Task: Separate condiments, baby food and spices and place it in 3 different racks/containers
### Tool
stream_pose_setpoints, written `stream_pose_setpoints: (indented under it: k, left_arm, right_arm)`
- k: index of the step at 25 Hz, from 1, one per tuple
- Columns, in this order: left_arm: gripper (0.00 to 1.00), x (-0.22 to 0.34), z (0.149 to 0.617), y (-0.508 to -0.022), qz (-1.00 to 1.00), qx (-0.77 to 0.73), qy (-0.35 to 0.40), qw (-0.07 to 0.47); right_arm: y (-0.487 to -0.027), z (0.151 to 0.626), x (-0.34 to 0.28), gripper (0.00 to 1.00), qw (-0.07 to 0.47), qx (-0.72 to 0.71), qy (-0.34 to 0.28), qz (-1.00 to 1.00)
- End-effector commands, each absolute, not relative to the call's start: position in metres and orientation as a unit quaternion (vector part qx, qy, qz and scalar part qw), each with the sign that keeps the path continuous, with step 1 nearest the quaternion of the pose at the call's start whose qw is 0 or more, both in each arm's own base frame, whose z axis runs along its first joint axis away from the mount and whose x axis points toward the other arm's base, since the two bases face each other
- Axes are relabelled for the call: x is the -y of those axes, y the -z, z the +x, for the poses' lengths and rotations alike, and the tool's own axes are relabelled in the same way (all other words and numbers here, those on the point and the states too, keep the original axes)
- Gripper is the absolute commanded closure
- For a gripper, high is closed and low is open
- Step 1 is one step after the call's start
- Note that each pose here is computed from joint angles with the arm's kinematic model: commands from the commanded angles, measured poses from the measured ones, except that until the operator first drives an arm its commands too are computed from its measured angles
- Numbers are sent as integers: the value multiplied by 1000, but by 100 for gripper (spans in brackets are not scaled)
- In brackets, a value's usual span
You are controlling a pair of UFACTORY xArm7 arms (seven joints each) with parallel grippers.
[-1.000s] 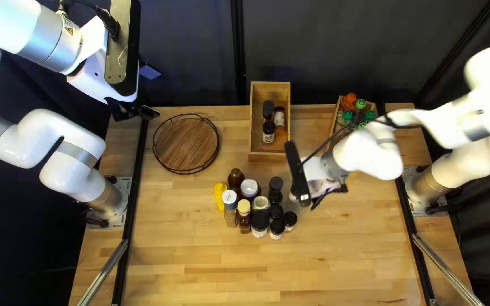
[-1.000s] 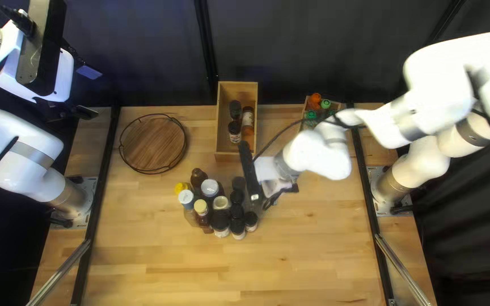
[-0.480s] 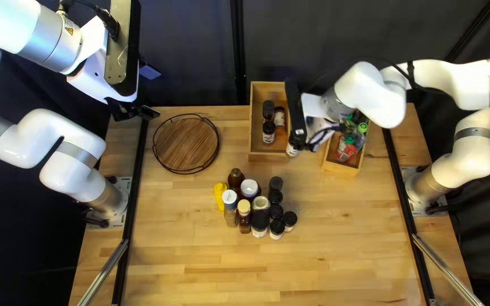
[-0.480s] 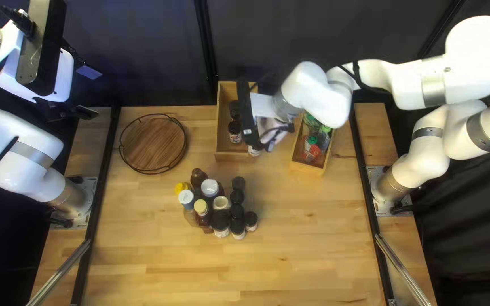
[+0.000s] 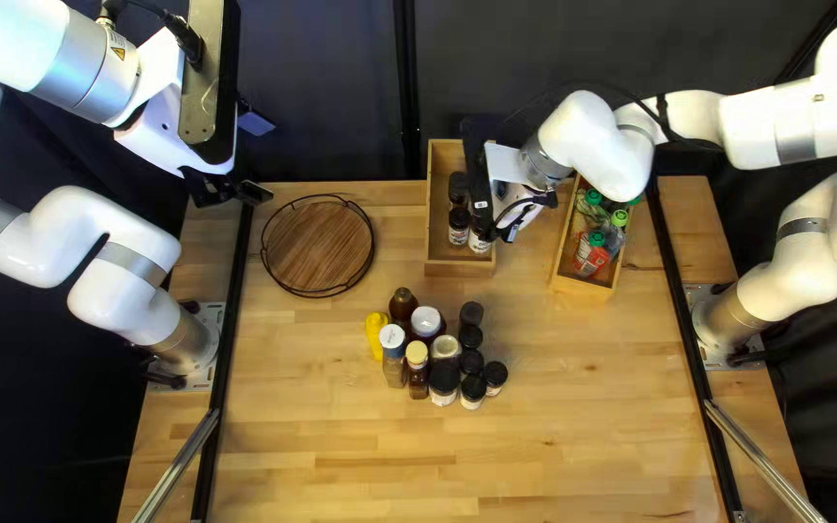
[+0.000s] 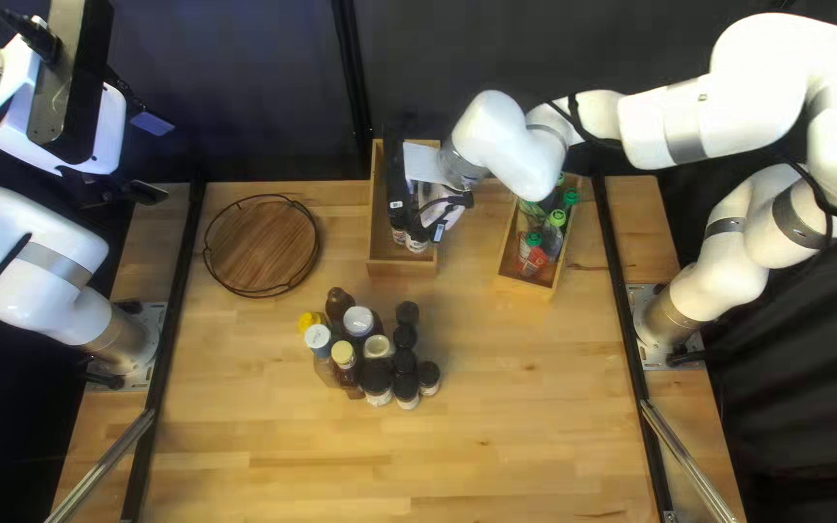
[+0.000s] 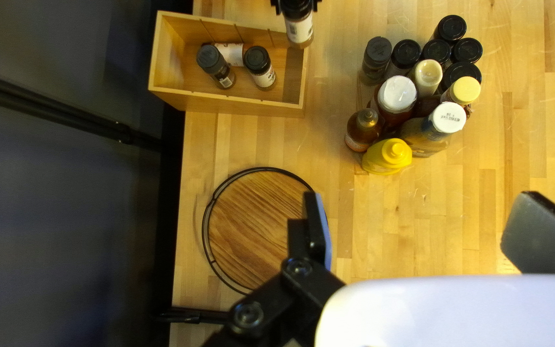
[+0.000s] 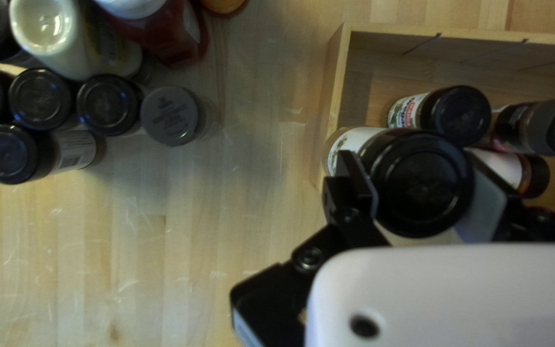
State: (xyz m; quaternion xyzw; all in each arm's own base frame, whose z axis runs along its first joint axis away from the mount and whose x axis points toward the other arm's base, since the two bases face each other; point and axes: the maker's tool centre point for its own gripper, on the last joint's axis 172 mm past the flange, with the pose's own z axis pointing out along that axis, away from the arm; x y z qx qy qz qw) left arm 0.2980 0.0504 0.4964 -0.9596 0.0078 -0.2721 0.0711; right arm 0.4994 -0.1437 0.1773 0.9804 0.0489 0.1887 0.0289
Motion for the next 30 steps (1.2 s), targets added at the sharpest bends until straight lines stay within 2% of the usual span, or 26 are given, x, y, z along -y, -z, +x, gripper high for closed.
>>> stream_pose_setpoints:
  k: [1,10,21,22,23,24,30]
  left_arm:
    - [0,-50,298,-496,-960,-8,272,71]
    - [0,-50,298,-496,-960,-8,272,71]
    - [0,-50,298,-496,-960,-8,272,71]
    - [0,-50,298,-496,-960,-8,272,71]
    - [0,-50,298,-496,-960,-8,272,71]
    - [0,-50,298,-496,-960,-8,272,71]
    - [0,-50,298,-496,-960,-8,272,71]
  right_arm:
    - [-170,498,148,100,49,-60,-188,979]
    - [-151,491,162,100,78,-71,-180,978]
    - [-124,493,166,99,69,-66,-177,980]
    - [-125,493,164,89,68,-66,-177,980]
    - [-126,493,164,23,68,-65,-177,980]
    - [-129,492,160,0,66,-66,-176,980]
    - [-160,488,130,0,44,-73,-182,980]
